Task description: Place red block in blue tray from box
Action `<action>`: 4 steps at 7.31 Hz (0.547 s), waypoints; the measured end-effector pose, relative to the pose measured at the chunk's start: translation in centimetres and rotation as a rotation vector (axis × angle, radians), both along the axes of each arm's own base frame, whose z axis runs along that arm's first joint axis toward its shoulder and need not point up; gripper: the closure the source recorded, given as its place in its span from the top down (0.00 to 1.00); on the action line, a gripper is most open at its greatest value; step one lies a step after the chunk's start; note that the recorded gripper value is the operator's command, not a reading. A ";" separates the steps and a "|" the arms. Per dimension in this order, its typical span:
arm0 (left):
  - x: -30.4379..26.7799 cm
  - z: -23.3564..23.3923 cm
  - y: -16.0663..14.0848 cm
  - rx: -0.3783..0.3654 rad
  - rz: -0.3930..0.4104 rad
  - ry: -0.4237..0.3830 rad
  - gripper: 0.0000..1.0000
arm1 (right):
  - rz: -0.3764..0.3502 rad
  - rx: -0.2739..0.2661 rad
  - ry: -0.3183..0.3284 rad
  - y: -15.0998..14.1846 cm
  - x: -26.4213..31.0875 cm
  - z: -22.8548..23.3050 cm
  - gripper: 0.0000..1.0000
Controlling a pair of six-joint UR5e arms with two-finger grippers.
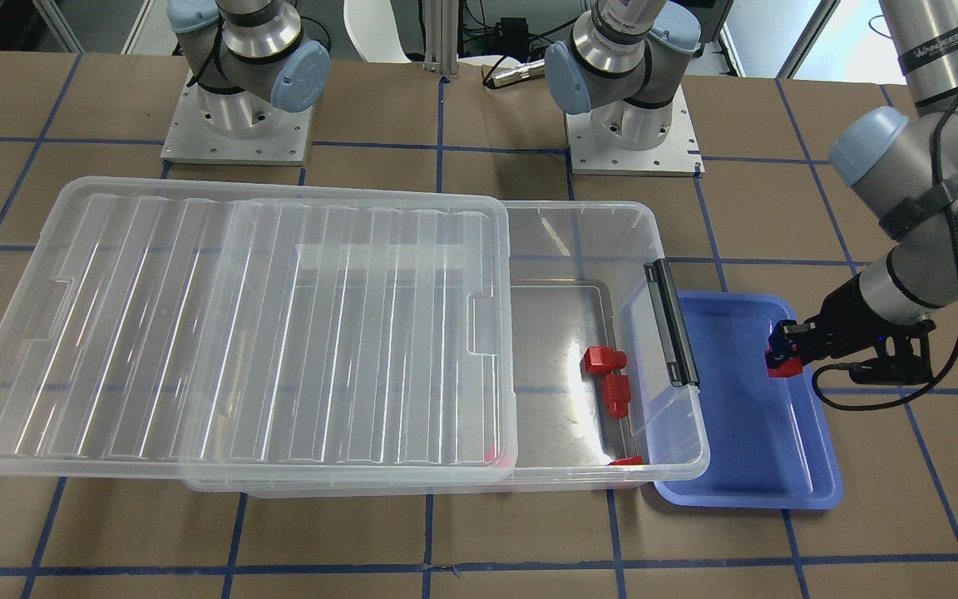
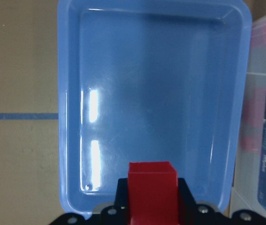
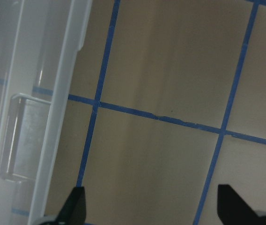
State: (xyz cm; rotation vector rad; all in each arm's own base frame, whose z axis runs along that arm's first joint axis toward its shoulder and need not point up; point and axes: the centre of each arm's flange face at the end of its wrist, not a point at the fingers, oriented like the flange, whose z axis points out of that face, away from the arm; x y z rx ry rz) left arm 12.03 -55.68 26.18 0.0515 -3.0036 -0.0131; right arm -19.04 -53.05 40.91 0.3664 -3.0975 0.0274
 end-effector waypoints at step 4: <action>-1.0 -1.9 -0.7 -0.039 -0.019 0.071 1.00 | -0.137 0.045 -0.034 1.0 0.5 -5.8 1.00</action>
